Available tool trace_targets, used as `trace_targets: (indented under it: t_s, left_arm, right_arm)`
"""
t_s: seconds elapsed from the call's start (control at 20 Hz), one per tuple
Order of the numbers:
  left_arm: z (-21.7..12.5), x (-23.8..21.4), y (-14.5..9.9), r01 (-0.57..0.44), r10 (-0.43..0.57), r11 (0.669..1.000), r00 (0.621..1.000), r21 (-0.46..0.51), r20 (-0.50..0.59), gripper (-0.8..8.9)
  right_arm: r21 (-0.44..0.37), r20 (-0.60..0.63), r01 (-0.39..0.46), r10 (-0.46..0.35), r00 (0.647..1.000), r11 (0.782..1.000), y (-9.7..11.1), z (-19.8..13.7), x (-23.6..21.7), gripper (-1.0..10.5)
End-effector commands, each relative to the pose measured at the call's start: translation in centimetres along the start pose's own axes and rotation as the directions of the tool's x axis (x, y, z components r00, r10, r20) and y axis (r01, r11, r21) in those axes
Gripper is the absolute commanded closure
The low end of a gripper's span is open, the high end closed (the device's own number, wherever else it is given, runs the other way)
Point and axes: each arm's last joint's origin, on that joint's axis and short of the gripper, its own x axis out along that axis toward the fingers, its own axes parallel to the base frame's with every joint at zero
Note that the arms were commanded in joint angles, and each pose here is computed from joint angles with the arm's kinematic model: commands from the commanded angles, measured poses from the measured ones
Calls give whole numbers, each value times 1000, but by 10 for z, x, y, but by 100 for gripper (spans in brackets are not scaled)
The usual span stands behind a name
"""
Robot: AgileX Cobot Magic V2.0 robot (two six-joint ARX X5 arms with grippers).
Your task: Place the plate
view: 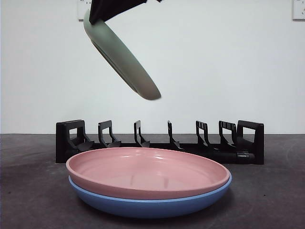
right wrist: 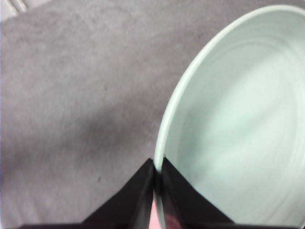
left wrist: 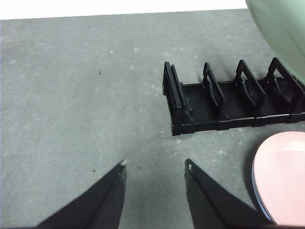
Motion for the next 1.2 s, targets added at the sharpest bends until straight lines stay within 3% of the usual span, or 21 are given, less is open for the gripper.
trace_targets:
  t_s: [0.05, 0.35, 0.75, 1.2]
  left_arm:
    - [5, -3, 0, 3, -3, 1000, 1000, -6, 26, 622]
    - [5, -3, 0, 3, -3, 1000, 1000, -5, 26, 622]
    - [5, -3, 0, 3, -3, 1000, 1000, -6, 26, 622]
    - [5, -3, 0, 3, -3, 1000, 1000, -6, 26, 622]
  right_arm:
    - [-41, 6, 20, -19, 1000, 999, 12, -20, -7, 932]
    - [-145, 2, 104, -105, 995, 984, 50, -69, -34, 932]
    - [-316, -52, 134, -158, 986, 939, 97, -121, -40, 932]
    - [-377, -179, 88, -165, 970, 922, 103, -162, -27, 932]
